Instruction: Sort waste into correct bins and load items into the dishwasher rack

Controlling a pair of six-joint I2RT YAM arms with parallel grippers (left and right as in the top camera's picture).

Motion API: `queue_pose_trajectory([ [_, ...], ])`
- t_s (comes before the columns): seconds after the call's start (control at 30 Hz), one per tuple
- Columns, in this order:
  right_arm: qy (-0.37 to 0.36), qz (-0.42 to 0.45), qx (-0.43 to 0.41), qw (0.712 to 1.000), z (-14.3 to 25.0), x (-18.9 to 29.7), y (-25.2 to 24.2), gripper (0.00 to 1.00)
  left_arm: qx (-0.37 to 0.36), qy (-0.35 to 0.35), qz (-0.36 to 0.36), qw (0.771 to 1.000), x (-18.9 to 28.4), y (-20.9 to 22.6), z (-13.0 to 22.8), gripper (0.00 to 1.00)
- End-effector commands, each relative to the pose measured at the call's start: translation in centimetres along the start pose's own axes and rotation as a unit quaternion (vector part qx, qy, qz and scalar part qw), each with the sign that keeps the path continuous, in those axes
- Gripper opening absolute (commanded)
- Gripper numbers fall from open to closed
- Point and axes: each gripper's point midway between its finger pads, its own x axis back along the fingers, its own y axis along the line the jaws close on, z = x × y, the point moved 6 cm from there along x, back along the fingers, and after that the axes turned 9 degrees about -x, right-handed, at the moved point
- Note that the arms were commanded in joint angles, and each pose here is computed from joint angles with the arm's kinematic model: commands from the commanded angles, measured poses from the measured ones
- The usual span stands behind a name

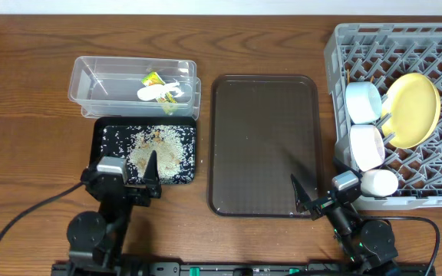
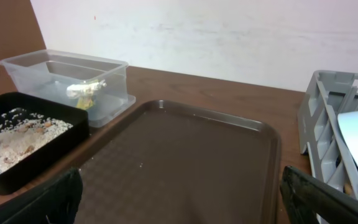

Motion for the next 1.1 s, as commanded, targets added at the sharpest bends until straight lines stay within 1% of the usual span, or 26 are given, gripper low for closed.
queue_pose_trajectory([
  [0.0, -0.001, 0.001, 0.0, 1.0, 0.1, 0.0, 0.0, 0.99, -0.008, -0.017, 0.0, 1.0, 0.1, -0.1, 1.0, 0.92],
  [0.33, -0.001, 0.001, 0.0, 1.0, 0.1, 0.0, 0.0, 0.99, -0.013, -0.012, 0.001, 1.0, -0.6, -0.4, 4.8, 0.91],
  [0.5, -0.001, 0.001, 0.0, 1.0, 0.1, 0.0, 0.0, 0.99, -0.012, 0.001, 0.003, 1.0, -1.7, -0.6, 7.3, 0.91],
  [0.67, -0.001, 0.001, 0.001, 1.0, 0.1, 0.0, 0.0, 0.99, -0.011, 0.018, 0.004, 1.0, -2.1, -0.7, 9.0, 0.92],
  [1.07, -0.001, 0.001, 0.001, 1.0, 0.1, 0.0, 0.0, 0.99, -0.012, 0.011, 0.003, 1.0, -2.2, -0.7, 9.0, 0.91],
])
